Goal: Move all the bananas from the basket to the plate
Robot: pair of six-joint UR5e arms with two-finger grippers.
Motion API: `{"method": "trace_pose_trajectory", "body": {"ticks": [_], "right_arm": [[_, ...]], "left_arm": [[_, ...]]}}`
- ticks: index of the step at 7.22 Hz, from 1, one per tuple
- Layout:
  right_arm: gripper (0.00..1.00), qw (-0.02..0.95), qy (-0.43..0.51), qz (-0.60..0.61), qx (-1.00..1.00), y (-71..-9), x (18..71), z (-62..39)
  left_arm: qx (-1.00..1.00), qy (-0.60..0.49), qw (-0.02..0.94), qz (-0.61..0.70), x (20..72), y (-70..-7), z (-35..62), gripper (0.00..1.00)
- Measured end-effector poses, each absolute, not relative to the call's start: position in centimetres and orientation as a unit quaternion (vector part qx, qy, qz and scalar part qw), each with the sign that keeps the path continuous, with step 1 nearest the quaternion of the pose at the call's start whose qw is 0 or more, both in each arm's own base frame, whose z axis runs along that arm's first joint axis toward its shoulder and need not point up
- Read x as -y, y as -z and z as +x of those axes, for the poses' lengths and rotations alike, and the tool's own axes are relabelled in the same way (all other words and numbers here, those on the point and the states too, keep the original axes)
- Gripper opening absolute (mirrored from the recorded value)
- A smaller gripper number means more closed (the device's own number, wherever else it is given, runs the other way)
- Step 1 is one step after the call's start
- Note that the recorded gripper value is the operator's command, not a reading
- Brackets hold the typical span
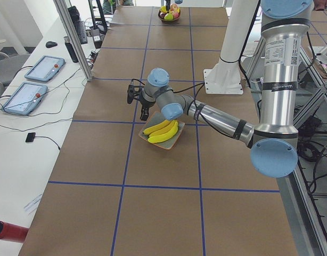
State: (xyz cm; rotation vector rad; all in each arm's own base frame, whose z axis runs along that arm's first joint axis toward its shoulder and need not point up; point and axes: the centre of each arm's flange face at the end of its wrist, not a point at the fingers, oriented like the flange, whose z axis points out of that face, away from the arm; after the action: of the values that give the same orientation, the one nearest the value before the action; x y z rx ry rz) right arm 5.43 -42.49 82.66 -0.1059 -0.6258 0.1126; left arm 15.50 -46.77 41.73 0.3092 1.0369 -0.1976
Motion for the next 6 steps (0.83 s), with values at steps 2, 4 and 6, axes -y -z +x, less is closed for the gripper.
{"method": "trace_pose_trajectory", "body": {"ticks": [2, 4, 6], "right_arm": [[0.72, 0.948, -0.053, -0.055, 0.308, -82.84, 42.32, 5.18], [0.72, 0.949, -0.05, -0.057, 0.307, -83.07, 42.19, 4.98], [0.7, 0.949, -0.047, -0.059, 0.305, -83.24, 42.12, 4.78]], "left_arm": [[-0.494, 0.094, 0.852, 0.148, 46.63, -41.52, 15.4, 0.99], [-0.495, 0.093, 0.851, 0.149, 46.44, -41.34, 15.31, 0.99], [-0.496, 0.093, 0.851, 0.148, 46.38, -41.3, 15.29, 0.99]]}}
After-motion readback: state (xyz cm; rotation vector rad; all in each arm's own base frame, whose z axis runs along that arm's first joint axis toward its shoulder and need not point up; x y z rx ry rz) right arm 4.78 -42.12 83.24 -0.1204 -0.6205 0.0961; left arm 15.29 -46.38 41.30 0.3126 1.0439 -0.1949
